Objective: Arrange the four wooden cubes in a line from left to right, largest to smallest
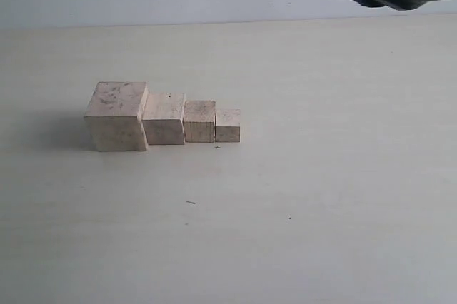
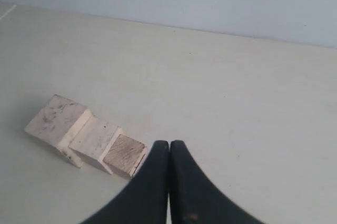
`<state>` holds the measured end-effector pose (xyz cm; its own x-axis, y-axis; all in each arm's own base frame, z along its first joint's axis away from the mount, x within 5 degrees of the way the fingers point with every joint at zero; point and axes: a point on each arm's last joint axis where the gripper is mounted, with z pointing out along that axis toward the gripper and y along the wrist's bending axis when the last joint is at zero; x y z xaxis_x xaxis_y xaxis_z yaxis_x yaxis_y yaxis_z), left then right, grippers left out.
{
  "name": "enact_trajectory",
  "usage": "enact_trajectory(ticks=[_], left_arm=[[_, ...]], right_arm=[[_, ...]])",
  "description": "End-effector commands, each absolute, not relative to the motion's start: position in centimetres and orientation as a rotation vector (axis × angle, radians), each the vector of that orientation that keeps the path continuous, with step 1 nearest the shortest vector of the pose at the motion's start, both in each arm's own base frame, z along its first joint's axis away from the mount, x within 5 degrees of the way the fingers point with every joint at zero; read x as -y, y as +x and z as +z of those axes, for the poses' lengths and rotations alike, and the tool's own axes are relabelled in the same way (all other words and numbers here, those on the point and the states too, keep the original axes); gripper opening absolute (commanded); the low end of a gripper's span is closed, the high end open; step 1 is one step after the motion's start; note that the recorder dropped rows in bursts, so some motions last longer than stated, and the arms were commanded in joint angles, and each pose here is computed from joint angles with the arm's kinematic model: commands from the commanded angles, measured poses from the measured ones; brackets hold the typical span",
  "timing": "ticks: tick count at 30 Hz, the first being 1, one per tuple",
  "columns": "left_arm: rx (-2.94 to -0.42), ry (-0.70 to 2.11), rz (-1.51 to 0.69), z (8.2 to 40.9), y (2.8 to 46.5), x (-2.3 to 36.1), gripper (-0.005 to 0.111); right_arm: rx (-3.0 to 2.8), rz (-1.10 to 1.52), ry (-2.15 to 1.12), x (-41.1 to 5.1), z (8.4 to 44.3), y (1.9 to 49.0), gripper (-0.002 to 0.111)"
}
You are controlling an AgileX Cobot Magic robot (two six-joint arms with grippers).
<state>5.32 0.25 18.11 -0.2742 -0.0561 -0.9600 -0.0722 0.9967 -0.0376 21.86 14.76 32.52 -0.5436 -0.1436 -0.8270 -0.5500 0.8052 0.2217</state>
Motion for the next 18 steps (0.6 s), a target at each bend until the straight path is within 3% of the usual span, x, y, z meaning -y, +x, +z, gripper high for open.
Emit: enact_trajectory(ticks=[1, 18], left_arm=[[-1.834, -0.086, 0.015, 18.1, 5.3, -0.2, 0.0], [-1.834, -0.086, 0.015, 18.1, 5.3, -0.2, 0.0]], right_arm=[[-2.08, 0.622, -0.541, -13.4, 34.2, 18.9, 0.0], [-1.773, 0.597, -0.552, -9.5, 39.8, 12.8, 0.0]])
